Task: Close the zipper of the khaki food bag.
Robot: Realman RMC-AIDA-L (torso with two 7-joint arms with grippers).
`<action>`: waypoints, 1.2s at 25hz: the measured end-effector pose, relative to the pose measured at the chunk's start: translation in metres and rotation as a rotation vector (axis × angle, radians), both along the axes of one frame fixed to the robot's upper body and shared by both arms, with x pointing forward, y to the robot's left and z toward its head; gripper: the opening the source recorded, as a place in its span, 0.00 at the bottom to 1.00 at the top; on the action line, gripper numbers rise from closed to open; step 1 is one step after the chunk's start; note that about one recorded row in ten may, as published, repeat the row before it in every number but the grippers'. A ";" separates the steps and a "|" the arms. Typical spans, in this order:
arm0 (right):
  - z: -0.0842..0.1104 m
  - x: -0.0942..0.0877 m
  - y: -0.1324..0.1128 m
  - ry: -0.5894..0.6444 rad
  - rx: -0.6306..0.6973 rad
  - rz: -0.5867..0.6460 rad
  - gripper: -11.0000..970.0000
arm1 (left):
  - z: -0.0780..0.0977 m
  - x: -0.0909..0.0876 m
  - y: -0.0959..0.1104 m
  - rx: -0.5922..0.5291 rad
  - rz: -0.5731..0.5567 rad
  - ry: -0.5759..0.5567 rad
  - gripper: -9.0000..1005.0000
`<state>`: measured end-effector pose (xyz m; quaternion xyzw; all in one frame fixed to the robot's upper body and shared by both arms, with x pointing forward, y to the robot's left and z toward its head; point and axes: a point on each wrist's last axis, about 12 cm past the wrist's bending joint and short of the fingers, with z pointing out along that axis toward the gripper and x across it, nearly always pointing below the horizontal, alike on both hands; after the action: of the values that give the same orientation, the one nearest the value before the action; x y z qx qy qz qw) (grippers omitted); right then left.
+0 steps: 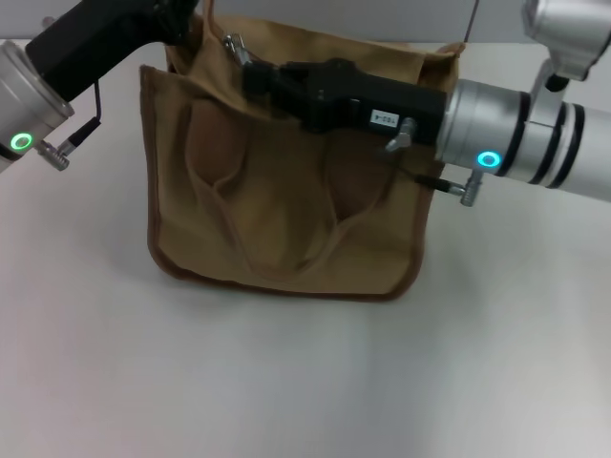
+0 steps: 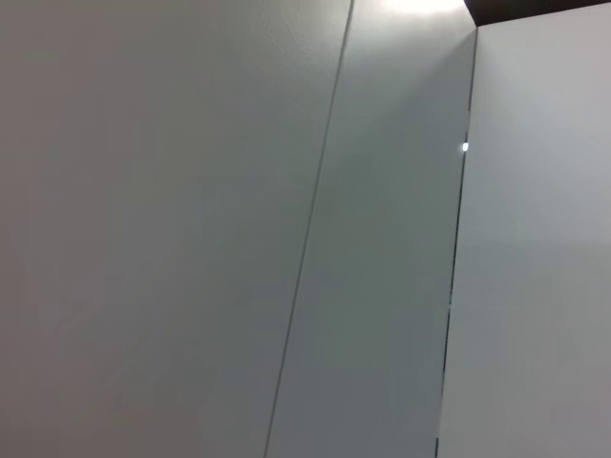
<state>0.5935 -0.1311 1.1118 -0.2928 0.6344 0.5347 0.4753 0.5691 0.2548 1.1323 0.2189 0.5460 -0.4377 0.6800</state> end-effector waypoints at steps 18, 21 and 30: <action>-0.025 -0.020 -0.057 0.040 0.019 -0.137 0.01 | -0.005 -0.006 0.022 -0.032 0.094 0.005 0.09; -0.028 -0.022 -0.067 0.048 0.017 -0.165 0.01 | -0.006 -0.007 0.026 -0.035 0.114 0.010 0.09; -0.041 -0.036 -0.112 0.089 0.030 -0.319 0.01 | -0.012 -0.010 0.039 -0.030 0.184 0.038 0.09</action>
<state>0.5574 -0.2431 1.0709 -0.1573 0.6851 0.4742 0.5301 0.5590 0.2940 1.1204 0.1492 0.5700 -0.3857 0.7100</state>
